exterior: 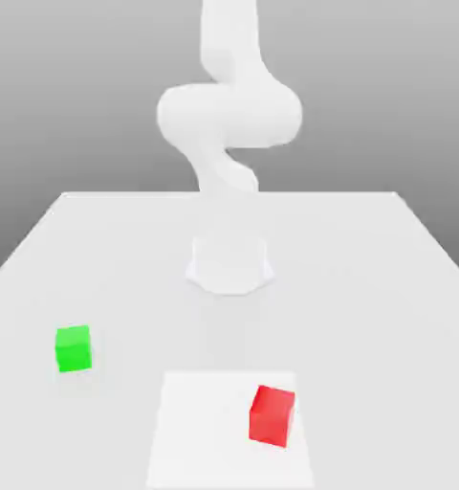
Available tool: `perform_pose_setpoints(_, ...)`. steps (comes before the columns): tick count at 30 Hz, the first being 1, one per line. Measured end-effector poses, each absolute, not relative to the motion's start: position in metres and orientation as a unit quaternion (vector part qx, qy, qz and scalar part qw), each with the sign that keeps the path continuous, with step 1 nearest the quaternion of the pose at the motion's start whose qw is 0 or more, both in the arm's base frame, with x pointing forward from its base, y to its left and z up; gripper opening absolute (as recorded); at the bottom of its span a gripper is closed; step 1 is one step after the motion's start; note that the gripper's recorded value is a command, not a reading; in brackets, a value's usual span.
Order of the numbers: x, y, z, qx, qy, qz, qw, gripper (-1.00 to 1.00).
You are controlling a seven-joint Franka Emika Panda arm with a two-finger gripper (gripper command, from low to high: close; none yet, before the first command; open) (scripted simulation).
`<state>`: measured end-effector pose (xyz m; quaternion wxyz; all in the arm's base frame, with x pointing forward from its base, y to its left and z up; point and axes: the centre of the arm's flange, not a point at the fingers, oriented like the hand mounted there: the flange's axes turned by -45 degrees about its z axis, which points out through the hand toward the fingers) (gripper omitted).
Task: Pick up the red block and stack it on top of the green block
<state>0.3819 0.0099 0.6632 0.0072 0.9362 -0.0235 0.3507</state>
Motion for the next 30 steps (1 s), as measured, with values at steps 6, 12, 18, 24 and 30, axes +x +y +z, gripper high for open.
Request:
perform_pose_setpoints(6, 0.443, 0.025, 0.533, 0.965, -0.063, 0.254, 0.024, 0.00)
perform_pose_setpoints(12, 0.462, 0.034, 0.401, 0.982, -0.099, 0.159, 0.027, 0.00)
perform_pose_setpoints(18, 0.442, 0.046, 0.278, 0.989, -0.132, 0.062, 0.014, 0.00)
perform_pose_setpoints(24, 0.416, 0.056, 0.189, 0.988, -0.156, 0.003, -0.001, 0.00)
perform_pose_setpoints(30, 0.414, 0.057, 0.148, 0.988, -0.157, 0.001, -0.001, -1.00)
